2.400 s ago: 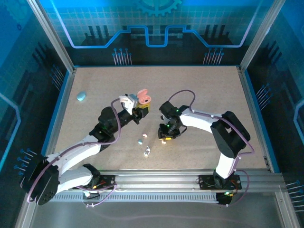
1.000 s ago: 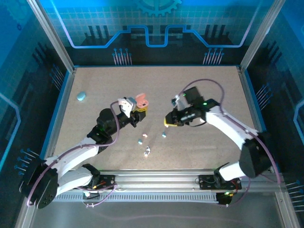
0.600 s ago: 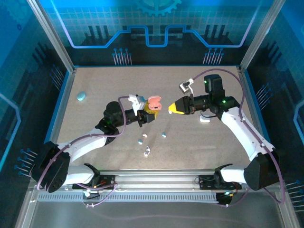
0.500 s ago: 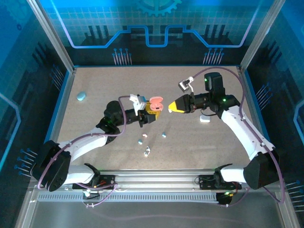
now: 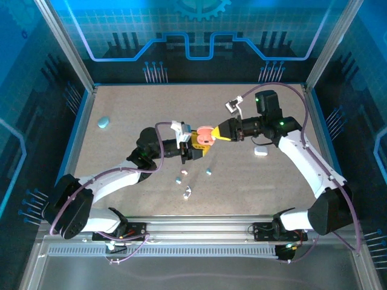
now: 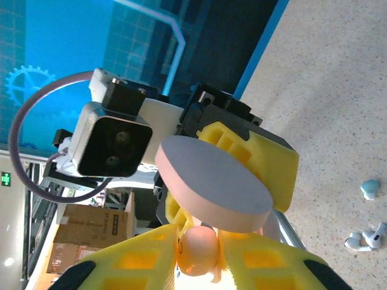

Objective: Insert wireless bluetooth earbuds into charging case

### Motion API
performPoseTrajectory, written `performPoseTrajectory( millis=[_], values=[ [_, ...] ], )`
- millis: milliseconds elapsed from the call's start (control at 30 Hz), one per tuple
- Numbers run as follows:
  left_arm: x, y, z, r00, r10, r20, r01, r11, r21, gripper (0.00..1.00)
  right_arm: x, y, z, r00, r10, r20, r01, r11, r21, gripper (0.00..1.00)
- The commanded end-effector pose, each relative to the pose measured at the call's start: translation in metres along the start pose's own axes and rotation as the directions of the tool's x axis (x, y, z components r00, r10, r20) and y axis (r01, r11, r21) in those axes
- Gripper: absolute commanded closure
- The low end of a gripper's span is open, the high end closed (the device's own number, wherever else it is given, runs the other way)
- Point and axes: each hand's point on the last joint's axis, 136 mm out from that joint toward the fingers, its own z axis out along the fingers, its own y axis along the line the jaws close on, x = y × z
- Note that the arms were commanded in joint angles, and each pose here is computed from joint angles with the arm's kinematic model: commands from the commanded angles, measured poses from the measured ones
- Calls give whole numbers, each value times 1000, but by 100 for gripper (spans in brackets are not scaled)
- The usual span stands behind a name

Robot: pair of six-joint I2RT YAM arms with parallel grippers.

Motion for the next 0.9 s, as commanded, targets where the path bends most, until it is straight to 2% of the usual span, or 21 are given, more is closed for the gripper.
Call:
performPoseTrajectory(
  millis=[0, 267, 867],
  values=[
    [-20, -9, 5, 998, 44, 50, -46, 998, 52, 63, -4, -1, 5, 999, -39, 11, 39, 998, 47, 76],
    [-22, -10, 8, 998, 33, 60, -36, 997, 63, 63, -4, -16, 5, 996, -81, 36, 74, 981, 179, 75],
    [-25, -13, 8, 997, 37, 70, -41, 997, 63, 63, 2, -23, 6, 986, -167, 26, 147, 923, 355, 68]
  ],
)
